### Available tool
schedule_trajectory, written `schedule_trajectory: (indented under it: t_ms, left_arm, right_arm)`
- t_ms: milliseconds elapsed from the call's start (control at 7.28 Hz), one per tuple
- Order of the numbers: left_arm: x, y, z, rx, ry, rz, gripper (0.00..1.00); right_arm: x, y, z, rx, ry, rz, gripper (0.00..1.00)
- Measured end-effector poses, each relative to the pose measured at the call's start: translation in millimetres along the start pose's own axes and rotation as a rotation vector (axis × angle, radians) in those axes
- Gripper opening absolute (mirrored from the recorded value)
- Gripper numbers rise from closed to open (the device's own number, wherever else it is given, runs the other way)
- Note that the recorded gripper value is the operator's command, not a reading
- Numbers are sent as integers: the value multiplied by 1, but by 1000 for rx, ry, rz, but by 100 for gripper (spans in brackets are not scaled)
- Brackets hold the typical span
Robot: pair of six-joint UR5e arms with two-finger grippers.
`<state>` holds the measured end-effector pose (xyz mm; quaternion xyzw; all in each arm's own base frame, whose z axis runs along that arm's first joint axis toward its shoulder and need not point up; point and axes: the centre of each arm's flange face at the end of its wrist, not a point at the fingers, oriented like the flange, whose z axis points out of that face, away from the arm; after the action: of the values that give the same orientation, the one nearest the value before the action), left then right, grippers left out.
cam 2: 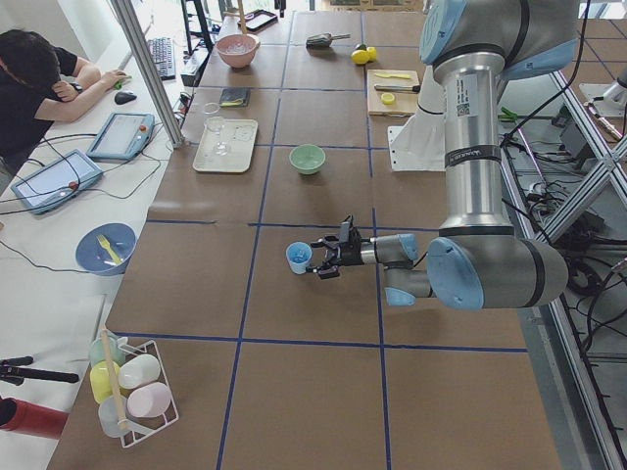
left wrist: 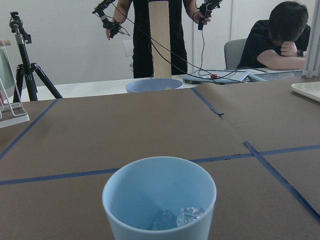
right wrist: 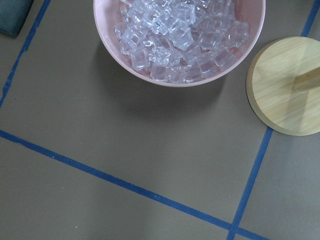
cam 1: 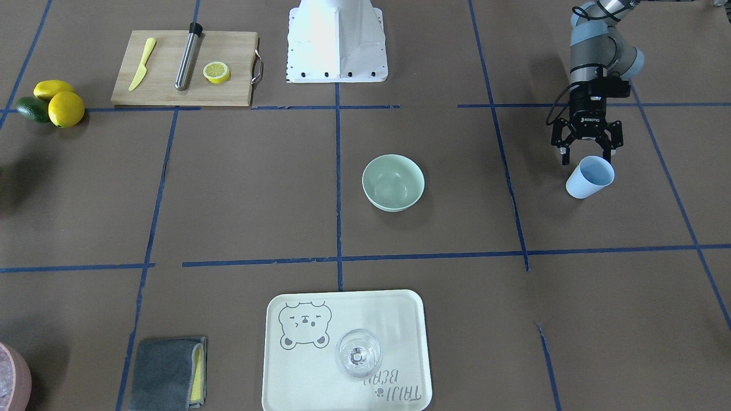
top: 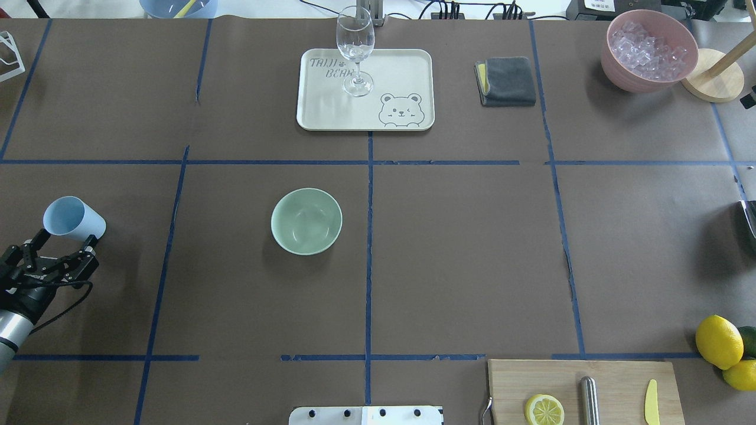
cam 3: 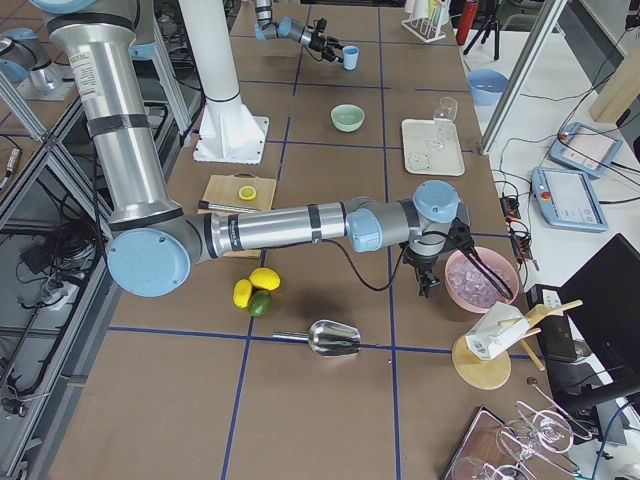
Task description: Pour ice into bowl
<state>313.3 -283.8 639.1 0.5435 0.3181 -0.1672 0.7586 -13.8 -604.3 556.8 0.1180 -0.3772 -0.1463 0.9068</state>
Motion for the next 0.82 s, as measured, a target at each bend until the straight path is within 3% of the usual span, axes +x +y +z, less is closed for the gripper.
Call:
schedule_trajectory:
  t_ms: [275,824]
  left_arm:
    - [7,-1,29,17,-44,1,100]
    - [-1,-7,52,23,-83,-1,100]
  right_arm:
    - [0,0,0,0,0,0,100]
    - [-1,-3,-1,1,3,-2,100]
